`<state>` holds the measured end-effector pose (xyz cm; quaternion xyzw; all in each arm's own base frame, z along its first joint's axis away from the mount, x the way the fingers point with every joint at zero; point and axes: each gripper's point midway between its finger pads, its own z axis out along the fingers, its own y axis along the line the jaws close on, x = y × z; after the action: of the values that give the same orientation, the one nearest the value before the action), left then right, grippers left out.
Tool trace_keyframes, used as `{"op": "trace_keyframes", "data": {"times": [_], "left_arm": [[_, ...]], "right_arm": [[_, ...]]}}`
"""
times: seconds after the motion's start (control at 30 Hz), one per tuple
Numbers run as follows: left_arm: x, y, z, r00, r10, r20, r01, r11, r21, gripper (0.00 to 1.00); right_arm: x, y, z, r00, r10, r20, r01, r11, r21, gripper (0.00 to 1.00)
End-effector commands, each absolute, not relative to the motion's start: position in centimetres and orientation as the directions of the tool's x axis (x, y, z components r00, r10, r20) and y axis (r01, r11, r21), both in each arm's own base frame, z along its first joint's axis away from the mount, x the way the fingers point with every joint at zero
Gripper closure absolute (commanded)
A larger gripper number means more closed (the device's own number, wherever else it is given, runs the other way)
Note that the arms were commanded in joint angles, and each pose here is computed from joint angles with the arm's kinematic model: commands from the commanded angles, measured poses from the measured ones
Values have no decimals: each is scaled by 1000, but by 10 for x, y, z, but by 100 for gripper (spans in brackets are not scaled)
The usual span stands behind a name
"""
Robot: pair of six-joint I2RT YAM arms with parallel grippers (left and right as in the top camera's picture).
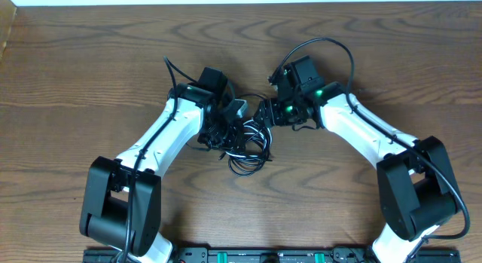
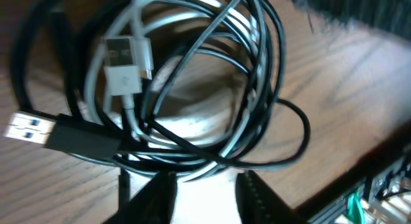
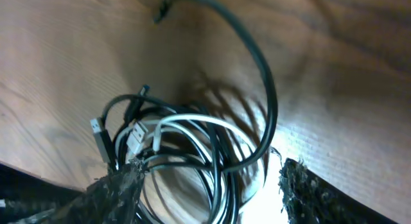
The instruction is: Untangle cables
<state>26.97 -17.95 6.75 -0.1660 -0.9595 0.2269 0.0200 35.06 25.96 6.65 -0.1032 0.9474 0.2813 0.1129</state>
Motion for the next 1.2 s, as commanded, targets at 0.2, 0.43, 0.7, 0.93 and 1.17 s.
{"op": "trace_keyframes", "data": {"times": [0.2,0.43,0.7,0.93,1.17], "left_arm": [[293,-155,55,-989,146,-39,151,950,-274,62],[292,-154,51,-989,145,-28,147,951,-272,59],[295,-156,25,-989,146,16,137,955,-264,59],[299,-157,15,-989,147,17,137,955,-264,57],[300,-158,15,-988,151,14,142,954,-265,55]], "right_arm": [[339,273,38,-975,-113,-190,-195,847,495,39],[335,278,30,-977,-123,-176,-196,848,493,54],[335,278,30,-977,-123,-176,-196,848,493,82],[336,280,34,-977,-123,-171,-197,827,526,99],[344,290,78,-962,-160,-222,-273,619,736,99]]}}
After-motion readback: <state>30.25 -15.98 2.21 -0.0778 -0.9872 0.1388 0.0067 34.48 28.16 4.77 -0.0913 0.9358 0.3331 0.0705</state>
